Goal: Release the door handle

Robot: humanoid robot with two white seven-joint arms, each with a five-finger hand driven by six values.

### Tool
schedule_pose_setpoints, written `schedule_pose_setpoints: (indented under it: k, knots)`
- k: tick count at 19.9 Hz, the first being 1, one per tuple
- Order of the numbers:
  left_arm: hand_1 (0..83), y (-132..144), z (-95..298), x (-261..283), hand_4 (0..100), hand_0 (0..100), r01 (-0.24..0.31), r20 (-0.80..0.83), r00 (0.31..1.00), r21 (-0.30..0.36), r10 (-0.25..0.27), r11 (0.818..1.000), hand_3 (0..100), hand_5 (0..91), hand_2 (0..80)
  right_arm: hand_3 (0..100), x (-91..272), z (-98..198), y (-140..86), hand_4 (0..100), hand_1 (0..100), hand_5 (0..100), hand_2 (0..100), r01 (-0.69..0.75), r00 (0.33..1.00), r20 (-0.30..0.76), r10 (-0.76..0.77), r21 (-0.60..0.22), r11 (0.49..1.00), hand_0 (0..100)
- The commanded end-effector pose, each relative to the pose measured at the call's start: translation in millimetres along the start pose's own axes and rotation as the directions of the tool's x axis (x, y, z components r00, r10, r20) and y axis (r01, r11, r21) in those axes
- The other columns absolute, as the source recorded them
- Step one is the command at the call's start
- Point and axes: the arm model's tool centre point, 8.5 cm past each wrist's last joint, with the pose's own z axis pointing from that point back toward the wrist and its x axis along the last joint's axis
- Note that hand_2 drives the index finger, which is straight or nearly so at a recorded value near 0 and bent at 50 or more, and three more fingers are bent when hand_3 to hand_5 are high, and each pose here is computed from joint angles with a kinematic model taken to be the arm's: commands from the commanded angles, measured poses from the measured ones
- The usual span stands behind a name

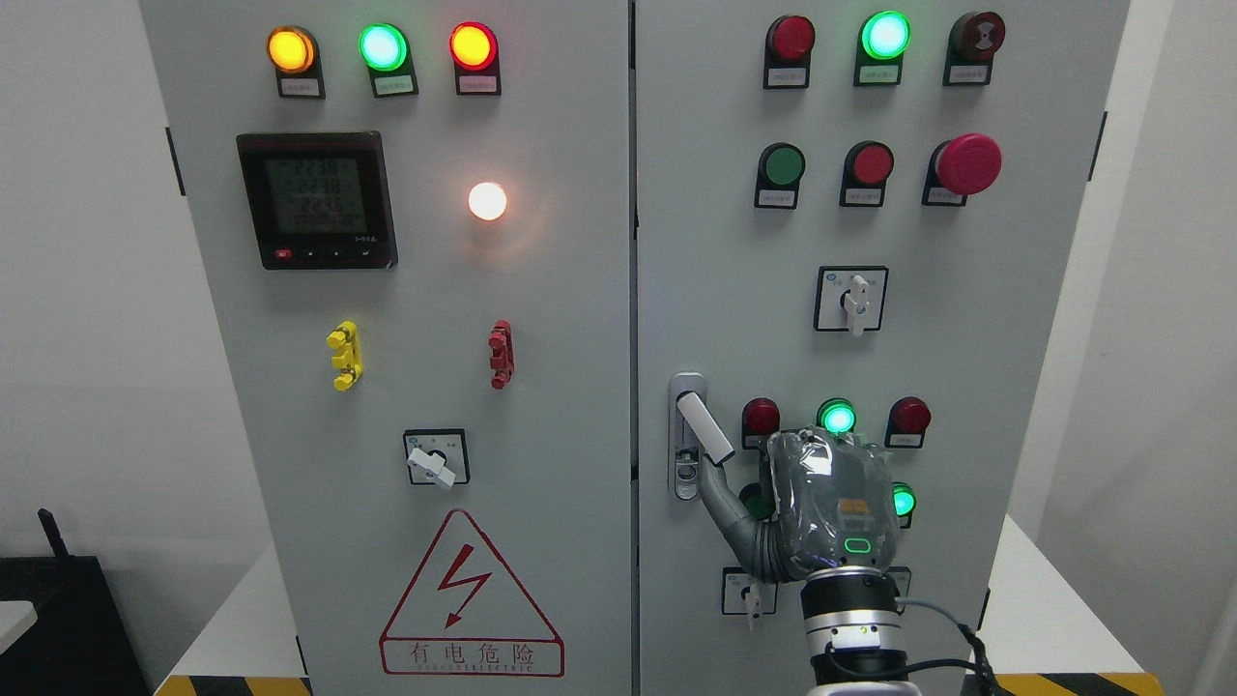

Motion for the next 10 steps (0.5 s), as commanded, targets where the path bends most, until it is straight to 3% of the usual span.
schedule_pose_setpoints:
  k: [1, 10]
  knots:
    - [38.9, 0.7, 0.9, -5.4, 0, 12, -0.013, -0.016, 1.0, 0.004, 0.013, 1.0, 0, 0.0, 0.0, 100, -5.1, -0.7, -3.8, 90, 15, 91, 100, -0.005, 1.0, -0.009, 0.005, -0.01, 1.0, 44]
    - [38.9, 0.7, 0.9, -5.4, 0, 12, -0.013, -0.016, 1.0, 0.004, 0.013, 1.0, 0, 0.0, 0.0, 100, -7.9, -2.2, -7.9, 90, 15, 91, 99, -0.006, 1.0, -0.014, 0.006, -0.022, 1.0, 45]
